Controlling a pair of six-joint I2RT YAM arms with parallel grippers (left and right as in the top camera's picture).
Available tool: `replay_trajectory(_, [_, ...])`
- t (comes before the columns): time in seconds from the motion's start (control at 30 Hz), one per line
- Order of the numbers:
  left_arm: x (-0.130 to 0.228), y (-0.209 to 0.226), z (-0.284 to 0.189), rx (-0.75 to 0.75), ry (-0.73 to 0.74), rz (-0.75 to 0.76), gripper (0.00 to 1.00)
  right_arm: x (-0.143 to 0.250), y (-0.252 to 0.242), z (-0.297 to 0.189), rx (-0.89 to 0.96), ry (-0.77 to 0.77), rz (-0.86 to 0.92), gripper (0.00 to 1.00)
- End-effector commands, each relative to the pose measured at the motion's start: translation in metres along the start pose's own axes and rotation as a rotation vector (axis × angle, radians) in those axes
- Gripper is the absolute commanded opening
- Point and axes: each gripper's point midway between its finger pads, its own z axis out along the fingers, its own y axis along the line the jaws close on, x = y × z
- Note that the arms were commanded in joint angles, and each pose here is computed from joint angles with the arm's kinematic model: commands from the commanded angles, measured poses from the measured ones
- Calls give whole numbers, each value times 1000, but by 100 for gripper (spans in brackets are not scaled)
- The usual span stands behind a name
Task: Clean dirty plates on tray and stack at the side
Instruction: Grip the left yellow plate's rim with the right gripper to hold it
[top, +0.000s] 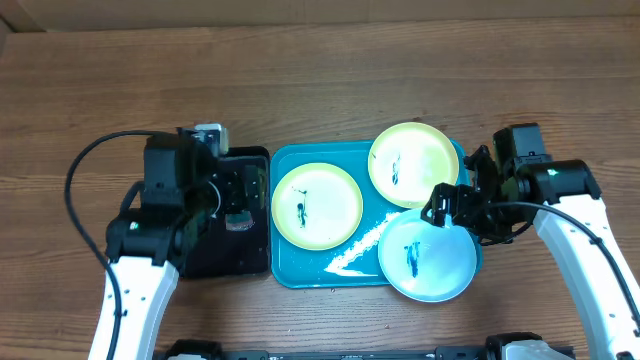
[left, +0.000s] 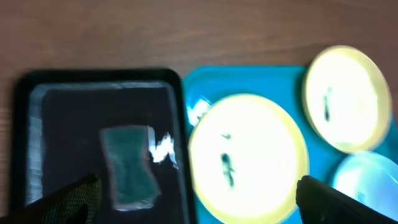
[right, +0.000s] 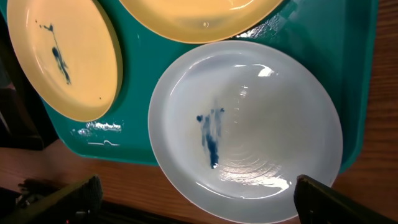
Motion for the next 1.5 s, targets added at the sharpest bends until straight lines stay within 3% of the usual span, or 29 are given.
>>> replay_trajectory(0.0, [1, -19, 4, 104, 40, -15, 100, -2, 11, 7, 29, 14, -52, 100])
replay_trajectory(0.23, [8, -14, 15, 85, 86, -29, 100, -5, 67, 52, 41, 3, -220, 100])
replay_trajectory(0.4, [12, -11, 20, 75, 112, -36, 100, -12, 91, 97, 8, 31, -223, 100])
replay_trajectory(0.53, [17, -1, 25, 26, 136, -43, 100, -16, 103, 132, -83, 99, -235, 84])
replay_trajectory(0.8, [19, 5, 27, -7, 147, -45, 100, -36, 119, 144, -144, 40, -274, 78])
replay_trajectory(0.93, [19, 5, 28, -7, 148, -46, 100, -45, 119, 145, -133, 5, -251, 63])
replay_trajectory(1.1, [19, 5, 28, -6, 148, -46, 100, -47, 115, 151, -107, 1, -246, 37])
replay_trajectory(1.47, [20, 5, 28, -7, 151, -46, 100, -41, 106, 171, -80, 47, -210, 28])
